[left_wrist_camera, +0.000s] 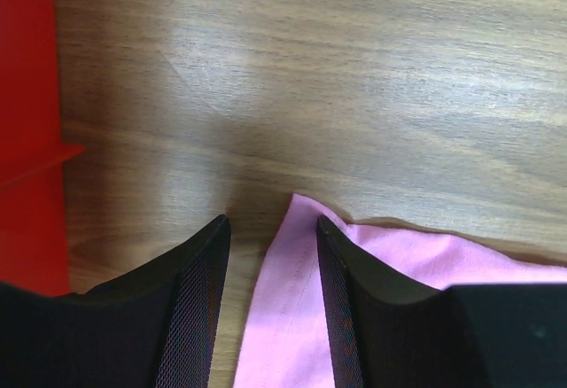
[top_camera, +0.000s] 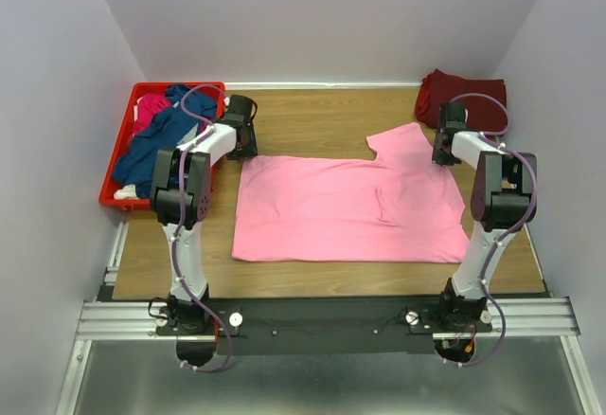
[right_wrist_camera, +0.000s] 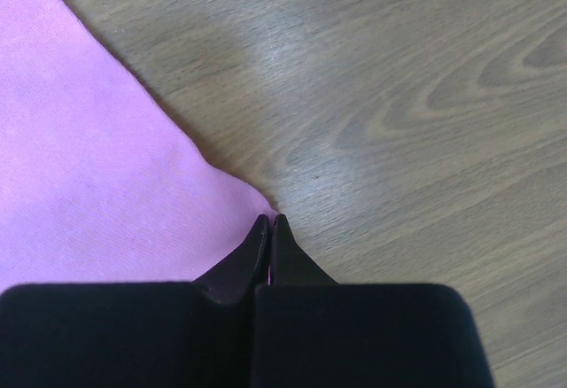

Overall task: Fold and stack the t-shirts
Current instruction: Fold the tshirt

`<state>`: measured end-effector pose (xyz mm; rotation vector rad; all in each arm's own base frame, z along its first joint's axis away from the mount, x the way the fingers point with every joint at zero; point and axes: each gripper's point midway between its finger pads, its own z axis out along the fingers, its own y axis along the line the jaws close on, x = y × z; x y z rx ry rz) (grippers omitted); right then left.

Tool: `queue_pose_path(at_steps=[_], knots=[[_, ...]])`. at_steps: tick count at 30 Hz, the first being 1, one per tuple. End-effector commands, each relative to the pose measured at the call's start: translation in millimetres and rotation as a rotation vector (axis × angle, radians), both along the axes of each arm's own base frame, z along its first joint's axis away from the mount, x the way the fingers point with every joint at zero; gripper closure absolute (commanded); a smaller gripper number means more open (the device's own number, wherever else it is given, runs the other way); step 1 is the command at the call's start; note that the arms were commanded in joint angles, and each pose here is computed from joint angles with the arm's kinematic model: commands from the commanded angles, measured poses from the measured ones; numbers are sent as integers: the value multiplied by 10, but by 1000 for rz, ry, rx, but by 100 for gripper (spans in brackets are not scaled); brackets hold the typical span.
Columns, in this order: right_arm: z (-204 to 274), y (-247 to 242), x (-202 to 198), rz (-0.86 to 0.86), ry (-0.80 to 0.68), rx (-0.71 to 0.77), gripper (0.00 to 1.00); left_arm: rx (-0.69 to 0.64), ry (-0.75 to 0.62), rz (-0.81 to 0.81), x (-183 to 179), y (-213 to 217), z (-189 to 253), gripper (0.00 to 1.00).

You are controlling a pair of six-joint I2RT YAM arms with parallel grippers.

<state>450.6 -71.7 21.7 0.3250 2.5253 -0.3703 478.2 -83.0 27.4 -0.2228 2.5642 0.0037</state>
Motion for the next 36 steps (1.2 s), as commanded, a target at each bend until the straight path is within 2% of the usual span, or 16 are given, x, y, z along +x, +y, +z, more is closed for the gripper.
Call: queue_pose_path(at_steps=[1, 2, 3, 7, 11, 15, 25, 31, 36], knots=[[-359, -19, -213, -24, 108, 3, 99, 5, 59, -25, -104, -27, -151, 53], [-360, -17, -205, -23, 107, 5, 99, 8, 68, -25, -128, -26, -184, 59], [-361, -14, -205, -23, 107, 6, 99, 11, 78, -23, -146, -20, -219, 60], [-341, 1, -178, -21, 98, 15, 99, 12, 119, -27, -223, -18, -347, 83], [-345, 26, -164, -19, 94, 30, 99, 15, 123, -25, -223, -12, -366, 100], [-253, 63, -94, -23, 60, 54, 99, 34, 83, -18, -130, 17, -227, 100], [163, 111, 164, -30, -67, 123, 99, 27, -146, 13, 245, 57, 645, 100], [361, 24, 154, -75, -129, 206, 99, 8, -200, 12, 198, 60, 881, 100], [525, 41, 94, -89, -167, 234, 99, 6, -205, 26, 34, 107, 912, 100]])
